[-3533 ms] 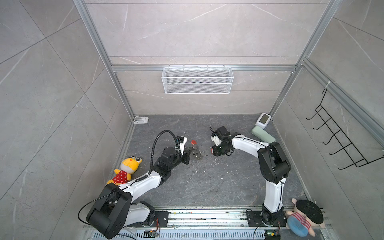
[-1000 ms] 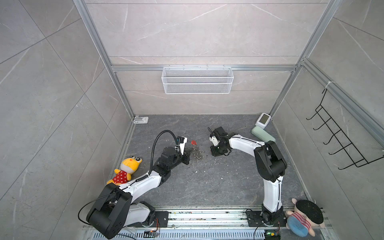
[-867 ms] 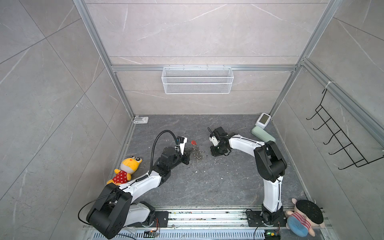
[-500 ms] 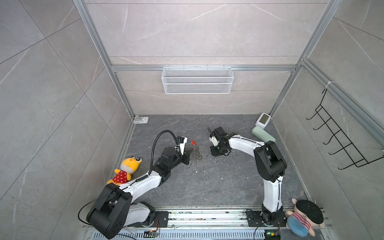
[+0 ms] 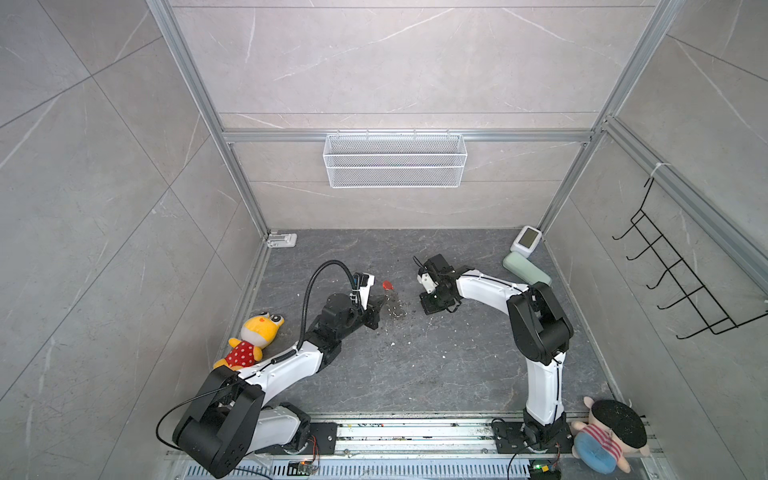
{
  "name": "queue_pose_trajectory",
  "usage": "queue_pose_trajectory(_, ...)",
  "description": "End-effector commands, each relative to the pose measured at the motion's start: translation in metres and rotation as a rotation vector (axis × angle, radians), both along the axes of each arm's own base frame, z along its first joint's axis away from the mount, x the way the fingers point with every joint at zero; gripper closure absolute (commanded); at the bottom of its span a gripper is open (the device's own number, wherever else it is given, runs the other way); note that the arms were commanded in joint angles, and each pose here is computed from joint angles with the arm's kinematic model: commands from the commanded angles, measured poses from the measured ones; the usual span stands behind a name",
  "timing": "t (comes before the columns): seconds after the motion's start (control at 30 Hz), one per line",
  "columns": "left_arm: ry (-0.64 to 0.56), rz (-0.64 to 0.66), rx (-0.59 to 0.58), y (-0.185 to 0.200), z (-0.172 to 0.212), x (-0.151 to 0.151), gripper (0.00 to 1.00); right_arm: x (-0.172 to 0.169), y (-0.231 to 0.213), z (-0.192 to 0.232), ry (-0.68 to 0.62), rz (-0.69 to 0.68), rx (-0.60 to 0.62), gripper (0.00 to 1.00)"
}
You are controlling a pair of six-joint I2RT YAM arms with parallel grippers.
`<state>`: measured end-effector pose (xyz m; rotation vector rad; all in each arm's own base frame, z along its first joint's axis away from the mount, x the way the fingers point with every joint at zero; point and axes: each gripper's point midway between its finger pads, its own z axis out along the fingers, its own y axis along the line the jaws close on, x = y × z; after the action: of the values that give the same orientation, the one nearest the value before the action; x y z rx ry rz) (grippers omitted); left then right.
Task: Put the keys on the keyring
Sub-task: 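Lift the red-tagged key with the right gripper toward the plate held by the left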
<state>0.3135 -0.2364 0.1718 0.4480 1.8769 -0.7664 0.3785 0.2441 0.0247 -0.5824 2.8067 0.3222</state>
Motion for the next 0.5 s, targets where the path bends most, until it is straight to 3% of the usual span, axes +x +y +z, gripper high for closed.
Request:
queue_pose_trajectory(0.0, -0.093, -0.007, -0.007, -0.003, 0.025, 0.006, 1.0, -0.006, 0.001, 0.017, -0.026, 0.025, -0.016, 1.0)
queue_pose_trajectory(0.1, -0.169, 0.007, 0.044, 0.002, 0.028, 0.007, 1.0, -0.004, 0.01, 0.062, -0.151, 0.066, 0.052, 1.0)
queue_pose_trajectory(0.2, -0.277, 0.087, 0.111, 0.018, 0.037, 0.015, 1.0, -0.01, 0.023, 0.12, -0.351, 0.146, 0.215, 1.0)
queue_pose_trajectory(0.3, -0.301, 0.112, 0.125, 0.024, 0.061, 0.014, 1.0, -0.02, 0.023, 0.162, -0.528, 0.21, 0.306, 1.0)
queue_pose_trajectory(0.37, -0.276, 0.108, 0.132, 0.025, 0.079, 0.012, 1.0, -0.027, 0.022, 0.182, -0.567, 0.207, 0.355, 1.0)
queue_pose_trajectory(0.43, -0.252, 0.158, 0.126, 0.033, 0.093, 0.015, 1.0, -0.036, 0.024, 0.199, -0.51, 0.225, 0.432, 1.0)
queue_pose_trajectory(0.47, -0.253, 0.17, 0.12, 0.034, 0.101, 0.015, 1.0, -0.045, 0.029, 0.209, -0.46, 0.268, 0.527, 1.0)
